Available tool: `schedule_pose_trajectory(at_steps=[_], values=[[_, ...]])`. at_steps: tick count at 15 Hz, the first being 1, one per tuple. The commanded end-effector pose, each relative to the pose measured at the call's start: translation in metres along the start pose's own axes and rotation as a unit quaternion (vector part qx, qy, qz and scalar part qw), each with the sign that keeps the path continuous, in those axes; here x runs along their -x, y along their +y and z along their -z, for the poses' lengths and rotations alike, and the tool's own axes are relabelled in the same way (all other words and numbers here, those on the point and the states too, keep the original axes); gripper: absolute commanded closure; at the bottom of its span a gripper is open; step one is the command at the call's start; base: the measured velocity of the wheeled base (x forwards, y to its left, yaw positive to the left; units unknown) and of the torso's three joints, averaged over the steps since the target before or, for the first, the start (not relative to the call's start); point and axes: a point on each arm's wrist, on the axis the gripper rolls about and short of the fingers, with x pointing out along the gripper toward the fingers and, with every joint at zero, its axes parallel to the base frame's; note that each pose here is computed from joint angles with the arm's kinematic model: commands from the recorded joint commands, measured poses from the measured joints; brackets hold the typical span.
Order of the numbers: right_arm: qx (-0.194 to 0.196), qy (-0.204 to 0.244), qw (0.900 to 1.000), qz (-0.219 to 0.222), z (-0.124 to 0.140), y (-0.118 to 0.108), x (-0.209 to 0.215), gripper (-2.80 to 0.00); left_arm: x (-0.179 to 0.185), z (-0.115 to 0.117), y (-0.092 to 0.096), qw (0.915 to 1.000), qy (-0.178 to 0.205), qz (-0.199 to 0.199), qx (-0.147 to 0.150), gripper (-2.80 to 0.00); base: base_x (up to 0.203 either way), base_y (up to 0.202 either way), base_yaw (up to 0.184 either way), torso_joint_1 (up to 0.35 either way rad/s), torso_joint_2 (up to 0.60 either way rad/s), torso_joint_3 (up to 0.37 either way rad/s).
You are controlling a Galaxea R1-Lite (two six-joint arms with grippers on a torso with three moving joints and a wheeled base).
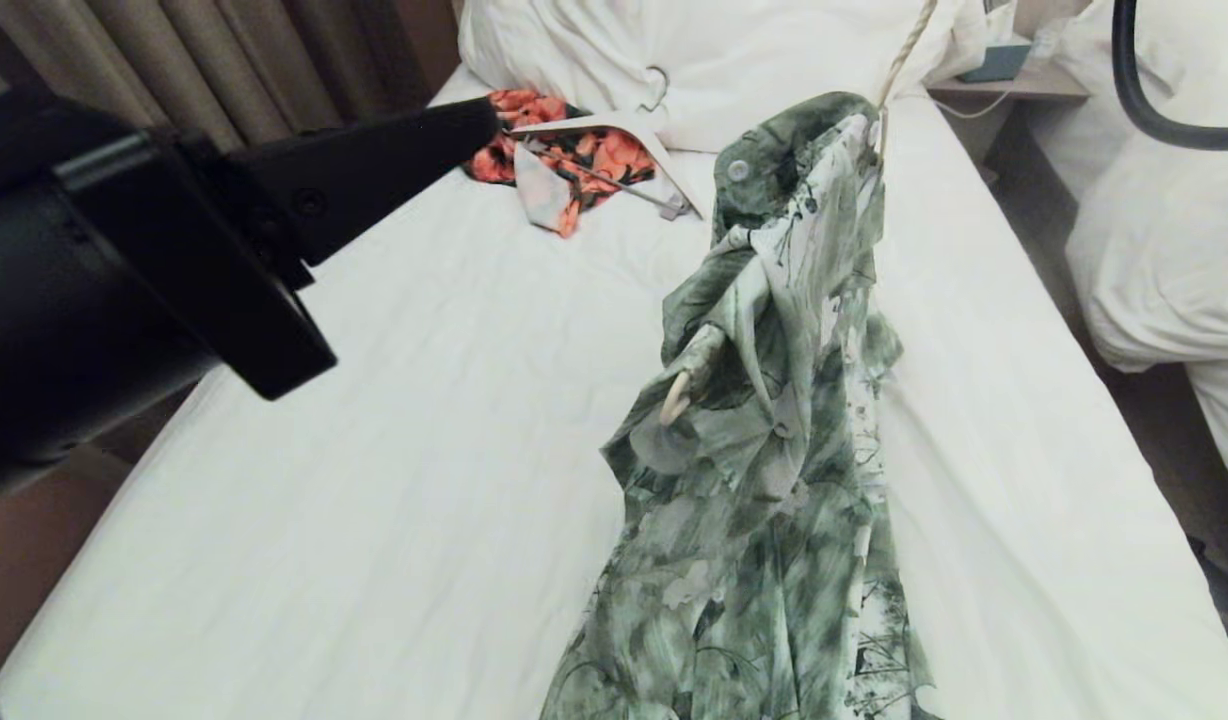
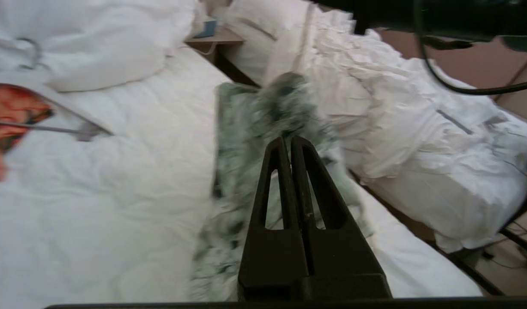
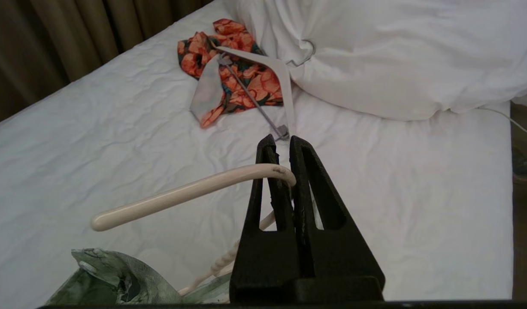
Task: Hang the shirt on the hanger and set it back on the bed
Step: Take the clothes hanger out of the clothes
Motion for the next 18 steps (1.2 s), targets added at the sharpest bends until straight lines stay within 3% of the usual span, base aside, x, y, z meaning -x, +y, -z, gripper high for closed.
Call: schedule_pose_trajectory(at_steps=[1, 7, 11, 18], values=[[0.001, -0.012, 1.0, 0.002, -0.008, -0.003, 0.009, 0.0, 0.01, -0.009, 0.01, 0.9996, -0.008, -0.024, -0.008, 0.0, 0.0, 0.0, 0.0, 0.061, -0.31, -0.232], [0.036, -0.024, 0.999, 0.014, -0.015, -0.006, 0.015, 0.0, 0.008, 0.001, 0.01, 0.9973, 0.069, -0.023, -0.011, 0.0, 0.0, 0.0, 0.0, 0.114, -0.45, -0.34], [0.04, -0.02, 0.999, 0.01, -0.014, -0.005, 0.015, 0.0, 0.008, -0.001, 0.012, 0.9971, 0.069, -0.028, -0.012, 0.0, 0.0, 0.0, 0.0, 0.174, -0.53, -0.363], [0.092, -0.008, 0.996, 0.01, -0.007, -0.004, 0.011, 0.0, 0.005, 0.002, 0.012, 0.9967, 0.075, -0.027, -0.012, 0.0, 0.0, 0.0, 0.0, 0.214, -0.58, -0.369]])
